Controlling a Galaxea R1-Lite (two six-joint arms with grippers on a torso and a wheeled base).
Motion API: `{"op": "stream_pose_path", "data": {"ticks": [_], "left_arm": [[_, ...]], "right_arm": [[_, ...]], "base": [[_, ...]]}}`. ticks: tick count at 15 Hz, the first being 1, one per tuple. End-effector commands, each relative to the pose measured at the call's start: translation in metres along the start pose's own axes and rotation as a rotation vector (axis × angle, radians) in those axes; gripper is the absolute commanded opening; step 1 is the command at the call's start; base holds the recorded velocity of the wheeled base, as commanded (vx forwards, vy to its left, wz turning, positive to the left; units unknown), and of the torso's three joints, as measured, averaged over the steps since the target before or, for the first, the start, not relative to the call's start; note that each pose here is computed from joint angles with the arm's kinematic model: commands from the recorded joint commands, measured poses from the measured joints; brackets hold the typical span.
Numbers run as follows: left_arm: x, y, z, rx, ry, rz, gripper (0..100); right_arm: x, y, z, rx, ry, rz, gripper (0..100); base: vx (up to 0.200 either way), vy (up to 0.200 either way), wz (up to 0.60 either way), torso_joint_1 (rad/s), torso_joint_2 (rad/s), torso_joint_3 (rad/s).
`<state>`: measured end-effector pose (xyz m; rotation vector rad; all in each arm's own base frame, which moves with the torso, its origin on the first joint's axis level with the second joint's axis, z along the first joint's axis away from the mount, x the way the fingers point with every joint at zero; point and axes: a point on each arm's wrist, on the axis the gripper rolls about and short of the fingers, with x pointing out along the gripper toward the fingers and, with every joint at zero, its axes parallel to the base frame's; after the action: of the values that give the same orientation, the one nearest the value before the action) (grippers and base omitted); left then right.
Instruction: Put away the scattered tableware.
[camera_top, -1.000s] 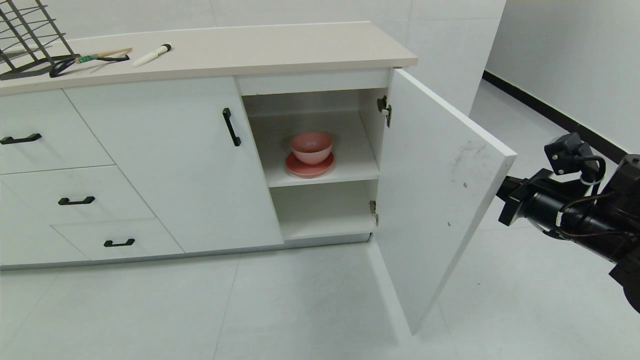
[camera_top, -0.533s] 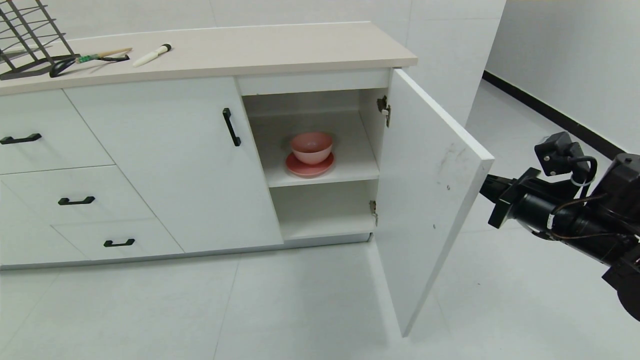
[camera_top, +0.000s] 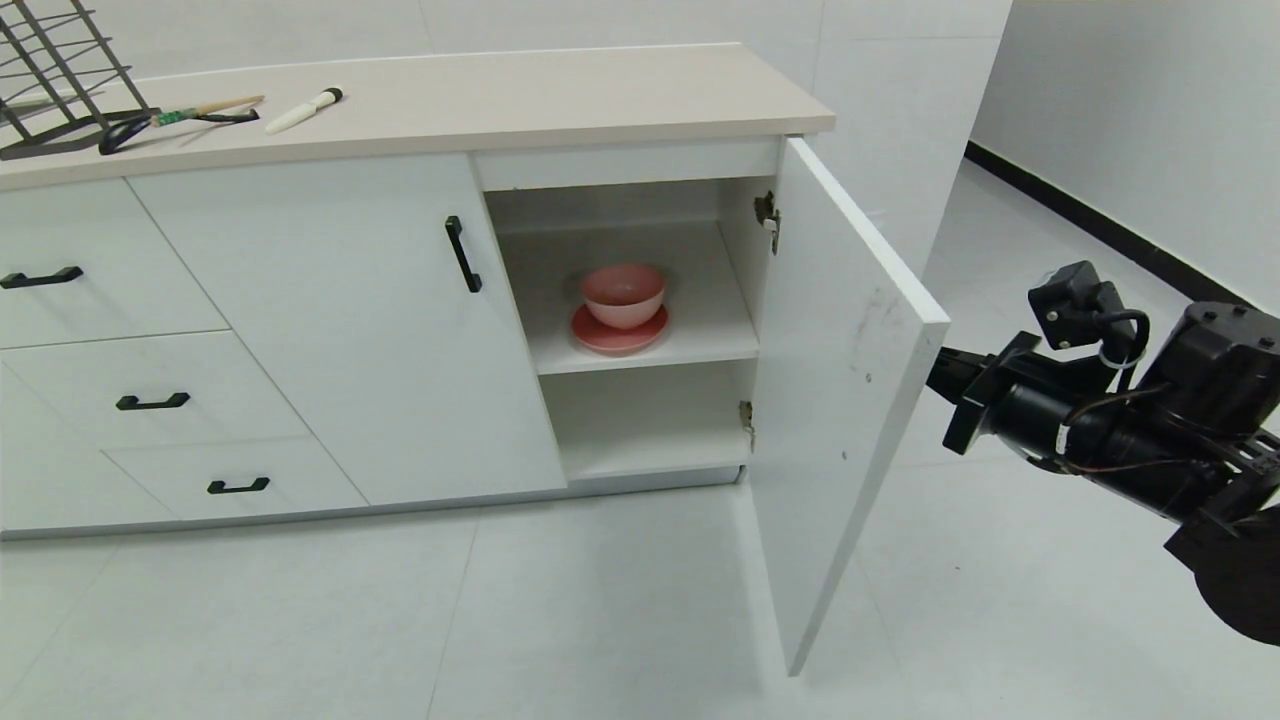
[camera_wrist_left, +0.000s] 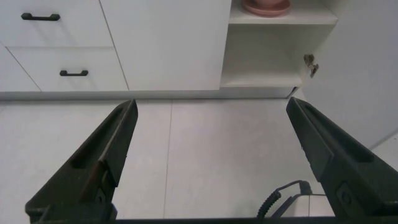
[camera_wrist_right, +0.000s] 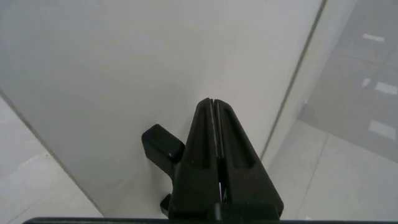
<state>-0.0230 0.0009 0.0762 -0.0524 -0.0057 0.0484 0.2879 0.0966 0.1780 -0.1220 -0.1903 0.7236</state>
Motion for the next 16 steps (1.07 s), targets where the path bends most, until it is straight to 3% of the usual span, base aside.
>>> {"op": "stream_pose_path", "data": {"ticks": [1,16], "left_arm": [[0.000,0.000,0.000,0.000,0.000,0.001,100],[0.000,0.000,0.000,0.000,0.000,0.001,100]], "right_arm": [[0.012,0.004,-0.008,0.009,0.009,0.025,0],[0.052,0.037,-0.019,0.029,-0.008,0.154,0]], "base": [[0.000,0.000,0.00,0.000,0.00,0.000],[0.000,0.000,0.00,0.000,0.00,0.000]]}}
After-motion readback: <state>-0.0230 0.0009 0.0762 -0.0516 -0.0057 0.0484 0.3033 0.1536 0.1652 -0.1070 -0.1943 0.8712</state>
